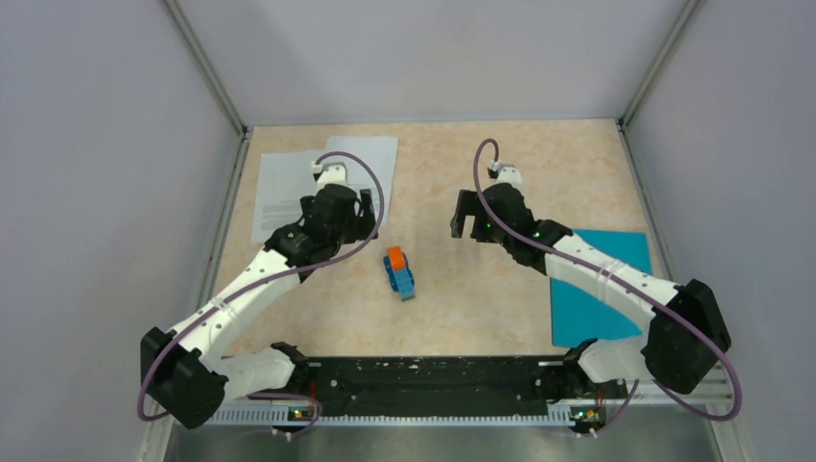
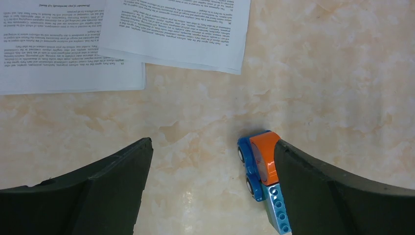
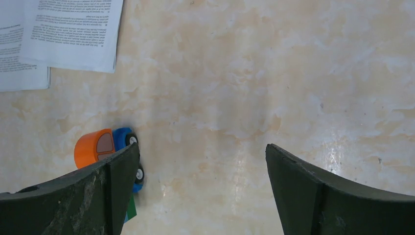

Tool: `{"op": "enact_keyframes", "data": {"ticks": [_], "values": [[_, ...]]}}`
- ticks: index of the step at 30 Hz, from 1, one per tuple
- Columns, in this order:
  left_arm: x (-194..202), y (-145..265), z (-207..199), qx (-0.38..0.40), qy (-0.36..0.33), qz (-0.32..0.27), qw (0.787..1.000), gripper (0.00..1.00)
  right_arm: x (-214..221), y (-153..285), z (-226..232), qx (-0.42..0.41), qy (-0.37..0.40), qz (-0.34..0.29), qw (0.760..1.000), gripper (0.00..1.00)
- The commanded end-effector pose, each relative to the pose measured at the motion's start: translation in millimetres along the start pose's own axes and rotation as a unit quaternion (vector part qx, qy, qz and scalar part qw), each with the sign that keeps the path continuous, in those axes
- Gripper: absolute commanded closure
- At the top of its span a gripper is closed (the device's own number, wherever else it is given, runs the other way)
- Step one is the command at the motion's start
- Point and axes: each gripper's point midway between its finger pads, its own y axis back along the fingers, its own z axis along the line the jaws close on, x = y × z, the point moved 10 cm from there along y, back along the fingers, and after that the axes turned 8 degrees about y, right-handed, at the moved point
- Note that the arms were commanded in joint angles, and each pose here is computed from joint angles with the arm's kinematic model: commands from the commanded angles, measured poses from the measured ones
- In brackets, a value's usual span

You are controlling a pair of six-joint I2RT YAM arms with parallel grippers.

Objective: Put the files into the folder

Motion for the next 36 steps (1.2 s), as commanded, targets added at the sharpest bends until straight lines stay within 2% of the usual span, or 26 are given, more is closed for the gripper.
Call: {"op": "enact_keyframes", "data": {"ticks": [1, 6, 11, 18, 23, 28, 32, 36], "values": [[-13.1, 3.2, -4.1, 0.006, 0.013, -0.029, 0.999, 0.02, -6.8, 2.0, 4.4, -0.009, -0.003, -0.01, 1.0, 0.02], [-10.0, 3.0, -2.9, 0.01, 0.003, -0.021, 1.0, 0.02, -9.3, 2.8, 4.6, -0.006, -0.003, -0.014, 1.0, 0.02], [-7.7, 3.8, -12.2, 0.059, -0.004, 0.0, 0.998, 0.01, -13.1, 4.8, 3.5, 0.003, 0.002, -0.018, 1.0, 0.02], [-6.9, 0.5, -31.0, 0.078, -0.009, 0.015, 0.997, 0.01, -21.4, 11.7, 0.9, 0.02, 0.004, -0.03, 0.999, 0.02], [2.2, -5.0, -69.2, 0.119, -0.014, 0.039, 0.992, 0.02, -40.2, 37.0, -15.4, 0.085, -0.023, -0.074, 0.993, 0.01], [27.7, -12.1, -124.2, 0.168, -0.049, 0.08, 0.981, 0.02, -55.6, 64.9, -37.4, 0.098, -0.065, -0.111, 0.987, 0.01], [52.6, -24.2, -160.8, 0.199, -0.072, 0.123, 0.97, 0.02, -55.6, 76.0, -44.7, 0.108, -0.07, -0.114, 0.985, 0.01], [76.5, -40.7, -179.1, 0.19, -0.082, 0.18, 0.962, 0.01, -51.3, 78.7, -47.0, 0.108, -0.072, -0.11, 0.985, 0.01]]}}
